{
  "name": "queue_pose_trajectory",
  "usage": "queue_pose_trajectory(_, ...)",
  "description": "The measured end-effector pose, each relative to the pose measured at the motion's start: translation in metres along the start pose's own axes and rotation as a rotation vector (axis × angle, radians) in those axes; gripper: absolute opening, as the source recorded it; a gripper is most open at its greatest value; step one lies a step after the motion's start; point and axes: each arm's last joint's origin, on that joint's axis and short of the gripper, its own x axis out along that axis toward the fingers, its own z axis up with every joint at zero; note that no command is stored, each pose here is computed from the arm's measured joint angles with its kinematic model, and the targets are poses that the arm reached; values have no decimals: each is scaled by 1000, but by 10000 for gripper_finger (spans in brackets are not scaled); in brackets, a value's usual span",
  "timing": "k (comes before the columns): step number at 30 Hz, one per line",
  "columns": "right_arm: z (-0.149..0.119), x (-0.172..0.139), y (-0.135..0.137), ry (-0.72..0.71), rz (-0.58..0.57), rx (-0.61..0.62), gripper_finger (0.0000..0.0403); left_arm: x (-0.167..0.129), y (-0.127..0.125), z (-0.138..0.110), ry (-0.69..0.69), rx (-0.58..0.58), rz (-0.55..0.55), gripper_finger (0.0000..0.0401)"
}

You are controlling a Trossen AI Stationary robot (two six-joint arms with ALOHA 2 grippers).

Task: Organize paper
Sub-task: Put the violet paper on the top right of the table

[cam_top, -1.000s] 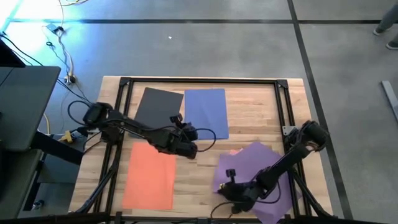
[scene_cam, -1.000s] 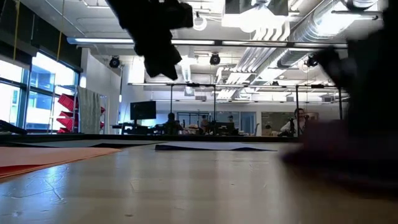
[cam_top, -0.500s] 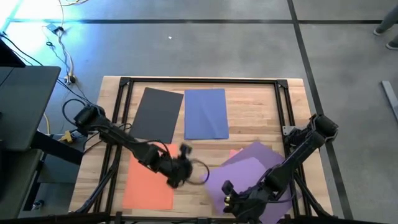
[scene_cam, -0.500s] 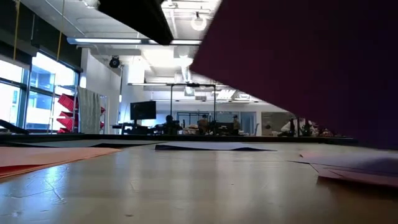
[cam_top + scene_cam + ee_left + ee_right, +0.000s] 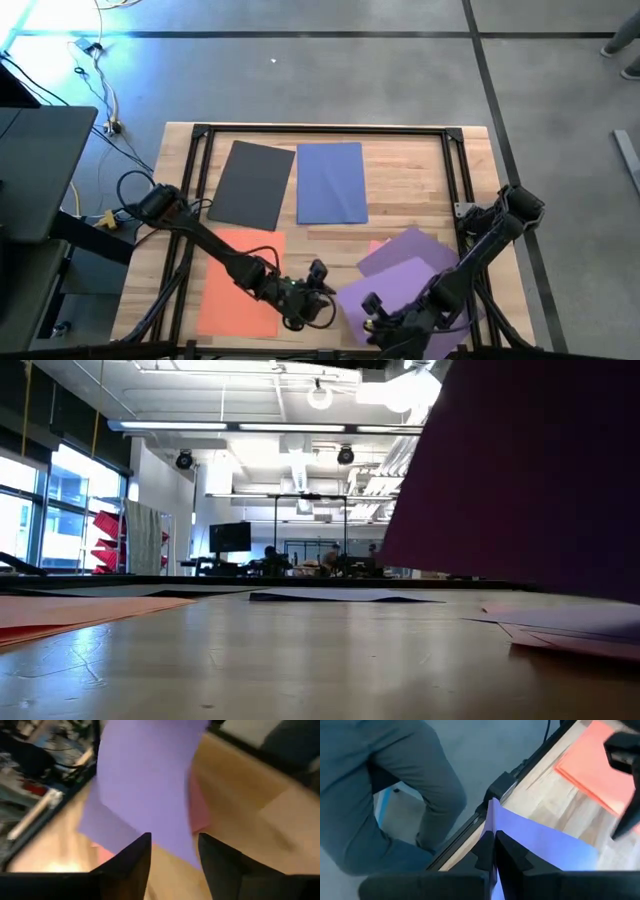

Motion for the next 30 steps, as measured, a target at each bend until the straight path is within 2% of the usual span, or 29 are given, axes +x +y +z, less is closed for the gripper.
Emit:
queue_pose_trajectory(3, 0, 0, 2, 3, 6, 18, 0, -2, 0, 2, 3, 61, 46, 181)
queue_pose_trajectory(7, -1, 1, 4, 12, 8, 8, 0, -4, -6, 6, -23, 99, 27, 225)
queue_pose_trajectory(11, -1, 1, 4, 12, 9, 7, 0, 4, -15, 4, -47, 100, -21, 260)
queue_pose_trajectory(14, -1, 1, 4, 11, 0, -2, 0, 20, -20, 0, -78, 62, 19, 270)
queue_pose_trajectory(19, -1, 1, 2, 11, -17, -19, 0, 50, -29, -10, -87, 73, 201, 270)
queue_pose_trajectory(24, -1, 1, 2, 11, -20, -19, 0, 68, -33, -19, -149, 117, 203, 265)
queue_pose_trajectory(27, -1, 1, 2, 11, -20, -19, 0, 74, -31, -24, -145, 77, 223, 237)
queue_pose_trajectory(30, -1, 1, 2, 11, -21, -19, 0, 77, -23, -27, -142, 23, 239, 177)
